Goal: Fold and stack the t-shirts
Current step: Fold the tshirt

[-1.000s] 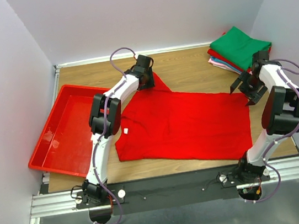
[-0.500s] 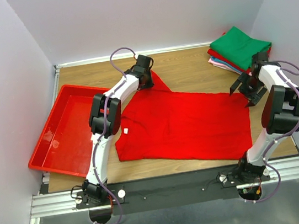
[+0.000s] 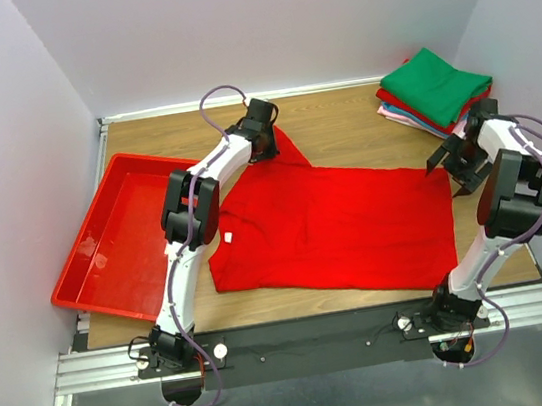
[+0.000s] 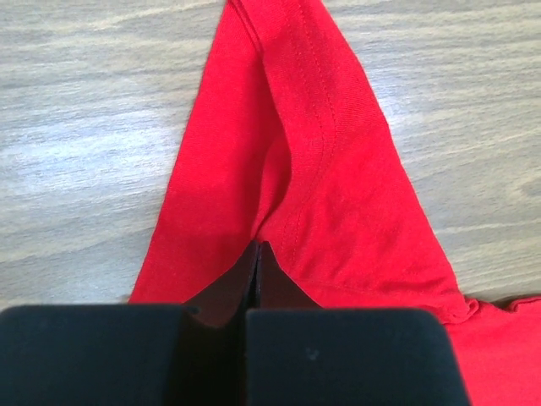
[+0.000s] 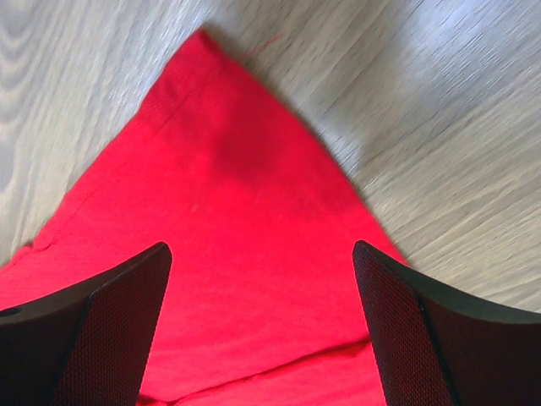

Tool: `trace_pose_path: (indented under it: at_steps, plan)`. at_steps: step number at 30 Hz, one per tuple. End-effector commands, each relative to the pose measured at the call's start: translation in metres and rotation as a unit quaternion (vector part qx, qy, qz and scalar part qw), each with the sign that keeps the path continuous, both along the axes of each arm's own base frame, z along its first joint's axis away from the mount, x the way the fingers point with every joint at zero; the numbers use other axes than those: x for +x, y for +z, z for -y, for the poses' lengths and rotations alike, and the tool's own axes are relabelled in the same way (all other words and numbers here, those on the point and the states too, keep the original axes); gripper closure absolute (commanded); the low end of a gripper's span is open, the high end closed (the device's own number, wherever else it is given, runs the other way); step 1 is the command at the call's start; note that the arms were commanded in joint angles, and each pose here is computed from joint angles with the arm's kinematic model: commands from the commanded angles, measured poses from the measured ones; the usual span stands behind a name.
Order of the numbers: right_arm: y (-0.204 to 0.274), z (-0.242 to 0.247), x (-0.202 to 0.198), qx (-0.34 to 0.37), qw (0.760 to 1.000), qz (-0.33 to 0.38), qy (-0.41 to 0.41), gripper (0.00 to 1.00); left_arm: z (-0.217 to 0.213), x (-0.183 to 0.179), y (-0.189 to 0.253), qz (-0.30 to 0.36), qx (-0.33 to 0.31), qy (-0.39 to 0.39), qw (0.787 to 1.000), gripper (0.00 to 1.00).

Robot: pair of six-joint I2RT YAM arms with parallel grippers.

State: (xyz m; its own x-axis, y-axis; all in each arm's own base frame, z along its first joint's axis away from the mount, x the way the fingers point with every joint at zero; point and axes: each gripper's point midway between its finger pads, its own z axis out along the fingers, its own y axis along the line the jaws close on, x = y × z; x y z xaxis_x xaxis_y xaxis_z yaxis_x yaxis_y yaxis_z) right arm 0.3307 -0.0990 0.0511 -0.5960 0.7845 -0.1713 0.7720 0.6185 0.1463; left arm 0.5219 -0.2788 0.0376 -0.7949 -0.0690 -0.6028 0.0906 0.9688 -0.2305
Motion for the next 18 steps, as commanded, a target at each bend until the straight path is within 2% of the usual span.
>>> trace_pose_path:
  at_steps: [1,7,18]
  plan:
    - [-0.008,0.022,0.009,-0.023,1.000,0.003,0.000,0.06,0.010,0.009,0.040,0.031,-0.027,-0.009,0.999,1.00]
    - [-0.010,0.043,0.025,-0.046,0.999,0.012,-0.016,0.08,0.017,0.010,0.059,0.038,-0.050,-0.011,0.998,1.00]
    - [-0.032,0.042,0.034,-0.030,0.999,0.008,-0.017,0.26,0.023,0.004,0.069,0.033,-0.066,-0.025,0.997,1.00]
